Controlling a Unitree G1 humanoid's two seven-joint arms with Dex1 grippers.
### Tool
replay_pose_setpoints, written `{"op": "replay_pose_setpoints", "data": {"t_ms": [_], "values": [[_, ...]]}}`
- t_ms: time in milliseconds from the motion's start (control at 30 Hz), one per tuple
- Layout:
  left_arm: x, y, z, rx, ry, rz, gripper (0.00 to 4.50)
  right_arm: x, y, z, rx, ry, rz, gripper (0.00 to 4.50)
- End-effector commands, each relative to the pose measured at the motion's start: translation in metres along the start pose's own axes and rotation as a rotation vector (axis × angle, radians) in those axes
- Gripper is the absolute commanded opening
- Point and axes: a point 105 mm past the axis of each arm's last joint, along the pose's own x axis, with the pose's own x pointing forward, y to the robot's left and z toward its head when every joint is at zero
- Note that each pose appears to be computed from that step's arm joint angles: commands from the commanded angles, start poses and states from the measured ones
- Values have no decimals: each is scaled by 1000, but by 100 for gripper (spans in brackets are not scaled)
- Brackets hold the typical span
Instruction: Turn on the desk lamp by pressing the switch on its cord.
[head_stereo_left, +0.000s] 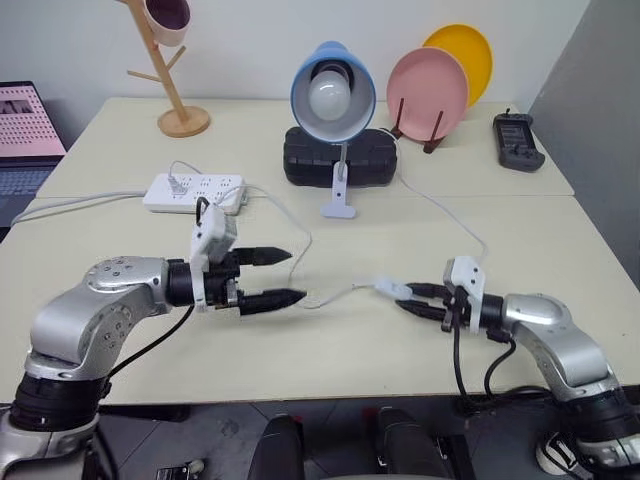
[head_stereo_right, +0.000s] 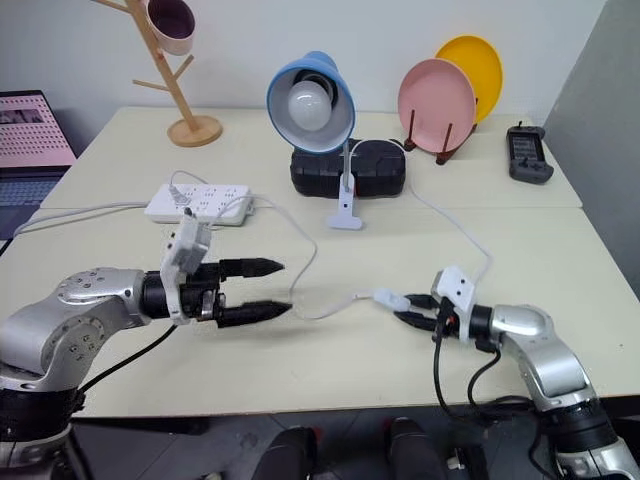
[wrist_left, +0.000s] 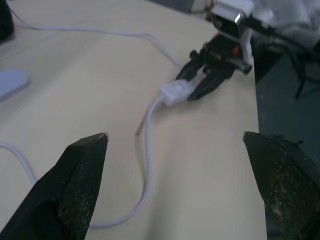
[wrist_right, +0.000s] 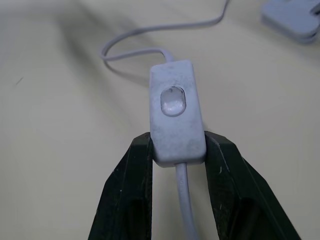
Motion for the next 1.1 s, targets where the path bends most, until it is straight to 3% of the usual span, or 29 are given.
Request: {"op": "replay_pose_setpoints", "data": {"t_ms": [33, 167, 400, 700, 1000, 1100], "values": [[8, -23, 2, -203, -103, -15, 450, 4, -18, 37, -113, -77, -119, 110], [16, -26, -3, -388, -210, 30, 450, 7, -19, 46, -122, -108, -139, 110], [59, -17, -7, -591, -389, 75, 450, 17, -18, 64, -152, -156, -155, 110], [92, -14, -15, -653, -411, 15, 450, 20, 3, 72, -122, -186, -79, 110], [96, -6, -3, -620, -442, -15, 450, 19, 12, 71, -103, -185, -59, 110], [96, -6, -4, -612, -435, -15, 404, 18, 12, 70, -100, -182, -62, 110]]}}
